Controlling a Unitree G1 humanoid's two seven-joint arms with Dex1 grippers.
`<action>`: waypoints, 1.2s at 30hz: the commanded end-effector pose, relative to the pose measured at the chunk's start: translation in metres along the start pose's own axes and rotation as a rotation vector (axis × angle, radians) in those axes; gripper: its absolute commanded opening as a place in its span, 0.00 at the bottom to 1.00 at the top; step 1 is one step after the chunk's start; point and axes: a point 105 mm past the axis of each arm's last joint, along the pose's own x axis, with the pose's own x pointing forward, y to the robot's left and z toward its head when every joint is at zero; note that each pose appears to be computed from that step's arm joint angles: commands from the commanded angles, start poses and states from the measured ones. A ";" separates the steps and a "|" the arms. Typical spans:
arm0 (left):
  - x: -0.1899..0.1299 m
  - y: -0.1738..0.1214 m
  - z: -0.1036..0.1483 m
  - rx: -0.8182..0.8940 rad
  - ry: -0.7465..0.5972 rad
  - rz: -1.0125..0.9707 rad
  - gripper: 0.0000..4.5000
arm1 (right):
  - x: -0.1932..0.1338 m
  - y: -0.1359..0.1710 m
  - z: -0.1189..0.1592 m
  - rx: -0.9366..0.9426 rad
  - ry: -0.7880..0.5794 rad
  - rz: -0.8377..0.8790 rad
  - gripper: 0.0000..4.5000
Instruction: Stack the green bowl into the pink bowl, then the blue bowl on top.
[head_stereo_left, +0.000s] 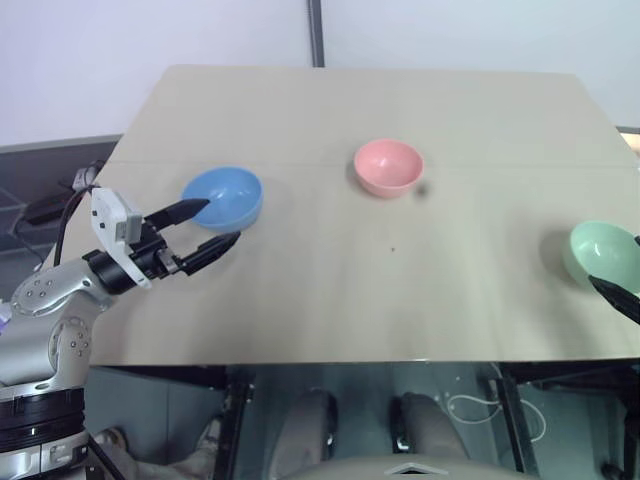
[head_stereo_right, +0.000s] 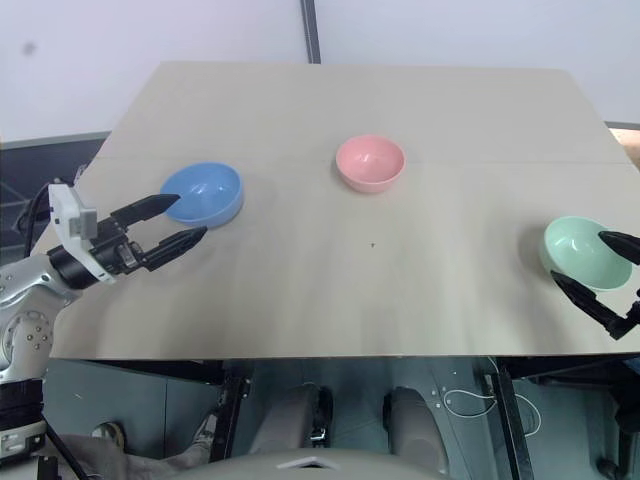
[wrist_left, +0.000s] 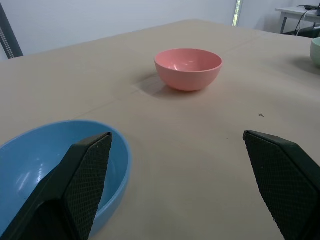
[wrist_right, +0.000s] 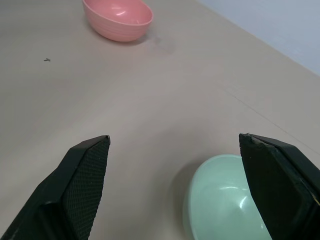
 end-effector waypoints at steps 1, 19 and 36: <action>-0.002 -0.001 0.007 0.027 -0.025 -0.005 0.99 | 0.007 0.004 0.014 -0.031 -0.038 0.019 1.00; 0.016 -0.041 0.020 0.043 -0.189 -0.169 0.99 | 0.177 0.070 0.049 -0.296 -0.134 0.295 1.00; 0.008 -0.059 0.030 0.049 -0.207 -0.073 1.00 | 0.300 0.095 0.074 -0.475 -0.185 0.351 0.53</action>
